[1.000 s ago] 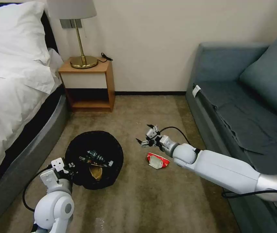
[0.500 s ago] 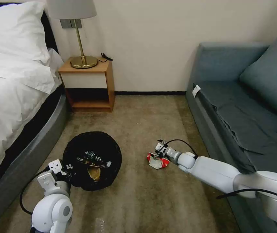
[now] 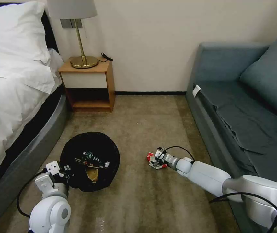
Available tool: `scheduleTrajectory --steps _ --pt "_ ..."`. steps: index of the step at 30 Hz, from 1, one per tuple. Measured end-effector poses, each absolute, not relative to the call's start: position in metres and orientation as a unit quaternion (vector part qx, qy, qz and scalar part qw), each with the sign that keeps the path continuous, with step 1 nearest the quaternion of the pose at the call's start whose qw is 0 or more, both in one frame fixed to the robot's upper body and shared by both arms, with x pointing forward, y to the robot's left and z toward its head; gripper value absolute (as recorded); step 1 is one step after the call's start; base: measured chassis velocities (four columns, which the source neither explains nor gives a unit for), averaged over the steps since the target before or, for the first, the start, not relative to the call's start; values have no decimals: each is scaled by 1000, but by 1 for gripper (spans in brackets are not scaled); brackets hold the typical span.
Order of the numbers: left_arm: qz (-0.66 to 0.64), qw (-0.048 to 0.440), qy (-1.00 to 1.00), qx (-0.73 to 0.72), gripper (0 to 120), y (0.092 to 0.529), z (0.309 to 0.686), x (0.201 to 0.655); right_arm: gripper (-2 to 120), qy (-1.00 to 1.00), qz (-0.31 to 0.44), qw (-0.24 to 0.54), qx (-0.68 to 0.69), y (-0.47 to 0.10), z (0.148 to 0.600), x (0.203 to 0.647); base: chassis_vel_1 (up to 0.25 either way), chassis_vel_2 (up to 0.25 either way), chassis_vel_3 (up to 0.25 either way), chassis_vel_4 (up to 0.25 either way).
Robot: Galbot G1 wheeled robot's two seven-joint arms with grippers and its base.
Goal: Pick up the trash bin, then pick up the garbage on the floor and place it into the trash bin.
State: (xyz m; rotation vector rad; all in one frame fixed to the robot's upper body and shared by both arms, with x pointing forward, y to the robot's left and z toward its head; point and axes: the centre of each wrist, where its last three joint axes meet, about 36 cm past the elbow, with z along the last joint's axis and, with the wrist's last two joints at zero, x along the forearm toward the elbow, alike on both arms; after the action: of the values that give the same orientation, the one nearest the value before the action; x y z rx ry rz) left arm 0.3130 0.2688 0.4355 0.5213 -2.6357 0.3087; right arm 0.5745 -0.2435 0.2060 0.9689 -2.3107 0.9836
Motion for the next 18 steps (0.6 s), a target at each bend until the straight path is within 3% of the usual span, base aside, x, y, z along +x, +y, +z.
scheduleTrajectory --steps 10,18 --pt "112 212 -952 190 3 269 436 312 92 -834 351 249 346 -259 191 571 0 0 0 0" --pt "111 210 -953 190 3 267 435 312 59 -832 344 263 346 -261 180 563 0 0 0 0"
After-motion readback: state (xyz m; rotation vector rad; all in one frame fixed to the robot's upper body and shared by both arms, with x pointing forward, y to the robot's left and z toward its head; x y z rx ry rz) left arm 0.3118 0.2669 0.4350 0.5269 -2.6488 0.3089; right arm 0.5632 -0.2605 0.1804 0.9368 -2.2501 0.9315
